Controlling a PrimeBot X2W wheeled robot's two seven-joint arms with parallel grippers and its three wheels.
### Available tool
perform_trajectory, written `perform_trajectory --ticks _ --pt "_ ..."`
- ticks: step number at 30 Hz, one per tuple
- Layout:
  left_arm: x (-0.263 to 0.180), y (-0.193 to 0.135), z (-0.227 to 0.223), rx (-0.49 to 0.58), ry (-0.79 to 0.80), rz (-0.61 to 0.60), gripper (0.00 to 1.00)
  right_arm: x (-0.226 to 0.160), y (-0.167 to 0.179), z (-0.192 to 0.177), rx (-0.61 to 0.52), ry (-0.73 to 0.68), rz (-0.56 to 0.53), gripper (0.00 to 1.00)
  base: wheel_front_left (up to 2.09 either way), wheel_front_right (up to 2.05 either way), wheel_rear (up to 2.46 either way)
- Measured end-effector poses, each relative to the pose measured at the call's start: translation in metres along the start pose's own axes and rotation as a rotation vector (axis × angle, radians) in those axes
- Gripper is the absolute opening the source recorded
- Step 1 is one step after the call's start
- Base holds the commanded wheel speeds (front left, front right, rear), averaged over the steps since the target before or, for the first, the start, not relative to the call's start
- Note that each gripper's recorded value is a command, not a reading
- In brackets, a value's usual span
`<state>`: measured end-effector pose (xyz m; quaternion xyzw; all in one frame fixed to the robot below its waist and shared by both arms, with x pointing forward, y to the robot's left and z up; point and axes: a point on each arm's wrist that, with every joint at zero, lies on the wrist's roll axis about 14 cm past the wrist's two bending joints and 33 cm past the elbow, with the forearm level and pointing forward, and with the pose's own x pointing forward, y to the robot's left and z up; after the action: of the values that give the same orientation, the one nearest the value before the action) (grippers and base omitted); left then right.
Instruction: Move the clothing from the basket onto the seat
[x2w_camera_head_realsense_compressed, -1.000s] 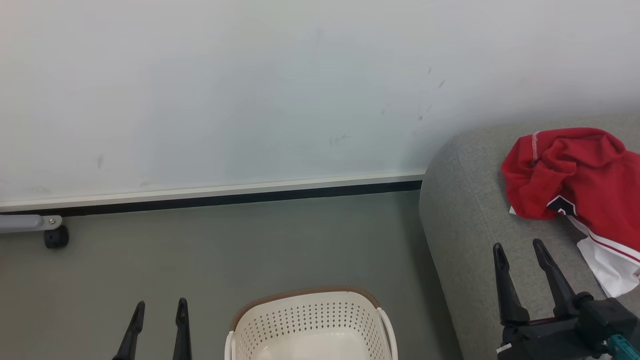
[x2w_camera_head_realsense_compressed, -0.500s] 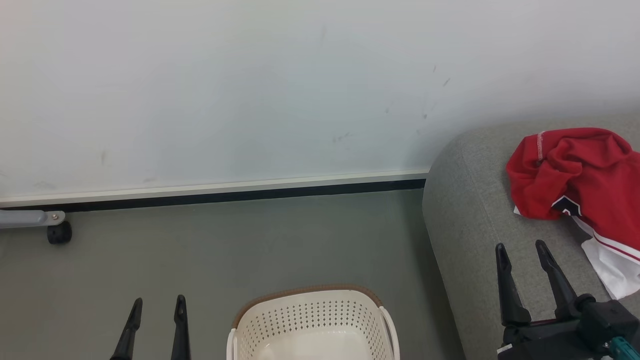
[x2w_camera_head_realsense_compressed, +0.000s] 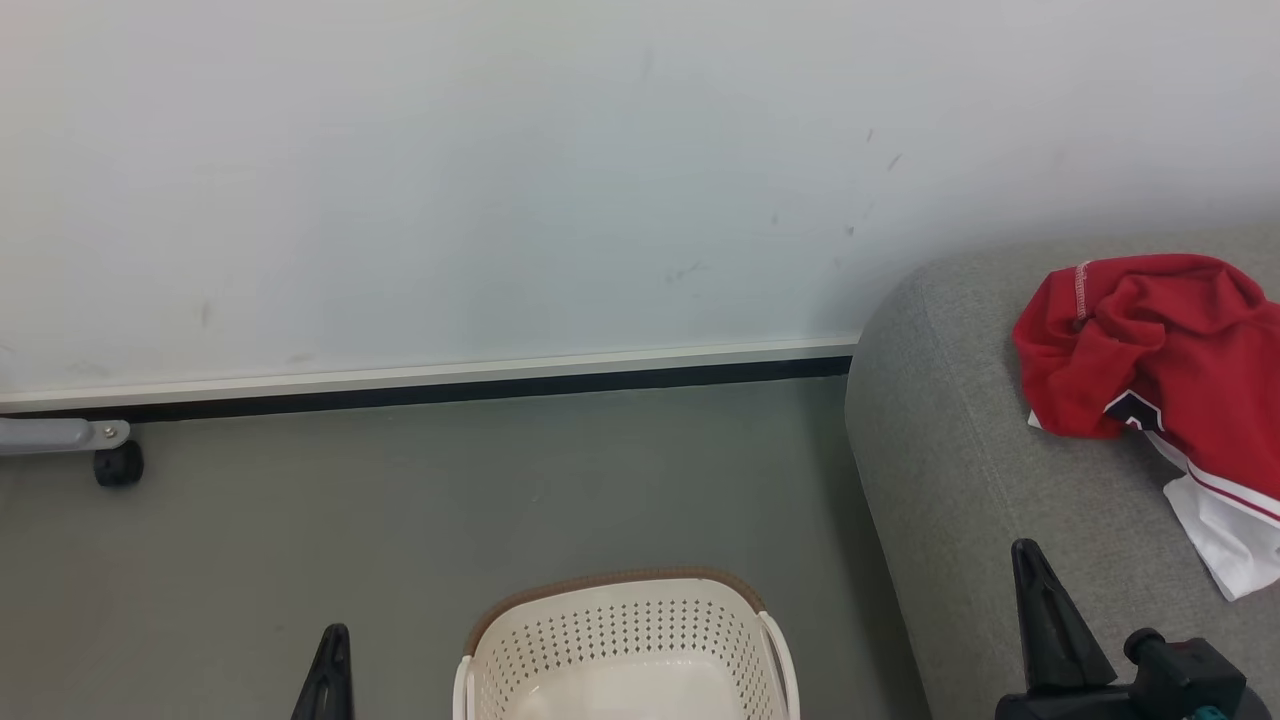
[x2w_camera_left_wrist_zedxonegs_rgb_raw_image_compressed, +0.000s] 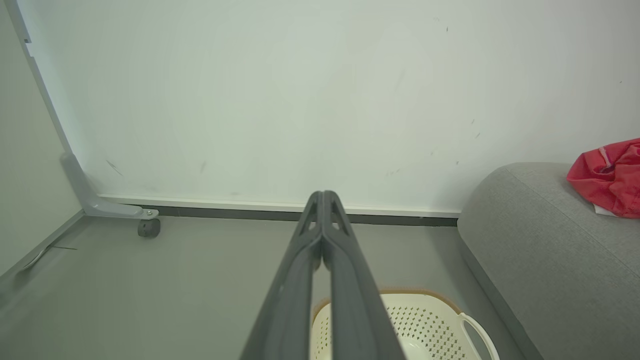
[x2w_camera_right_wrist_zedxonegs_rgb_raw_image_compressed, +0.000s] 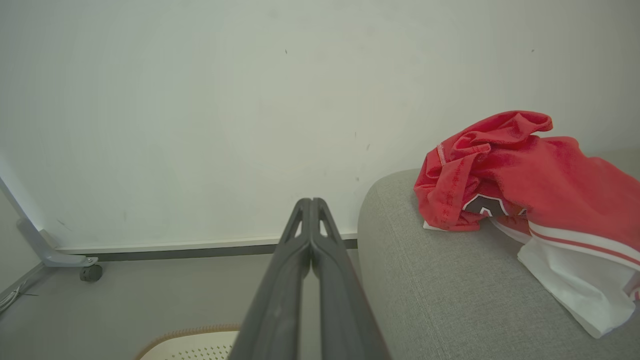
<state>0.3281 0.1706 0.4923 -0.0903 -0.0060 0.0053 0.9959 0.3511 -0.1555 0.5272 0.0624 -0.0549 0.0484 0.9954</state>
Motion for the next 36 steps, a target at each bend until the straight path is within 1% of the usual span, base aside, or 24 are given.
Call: perform_trajectory --ticks 2,8,19,36 --pt "-0.002 0.001 -0.005 -0.010 0.016 0.007 0.00 -0.003 -0.001 -0.007 0.011 0.022 -0.008 0.00 0.00 0.00 0.00" --pt "-0.002 0.006 -0.011 -0.060 0.052 0.027 0.00 -0.002 -0.008 -0.010 0.071 0.046 -0.035 0.00 0.00 0.00 0.00" --pt "0.002 0.013 -0.019 -0.232 0.102 0.064 0.00 0.000 -0.020 -0.021 0.242 0.102 -0.093 0.00 0.00 0.00 0.00" --pt "0.011 0.021 -0.026 -0.463 0.149 0.105 0.00 0.004 -0.033 -0.032 0.490 0.150 -0.161 0.00 0.00 0.00 0.00"
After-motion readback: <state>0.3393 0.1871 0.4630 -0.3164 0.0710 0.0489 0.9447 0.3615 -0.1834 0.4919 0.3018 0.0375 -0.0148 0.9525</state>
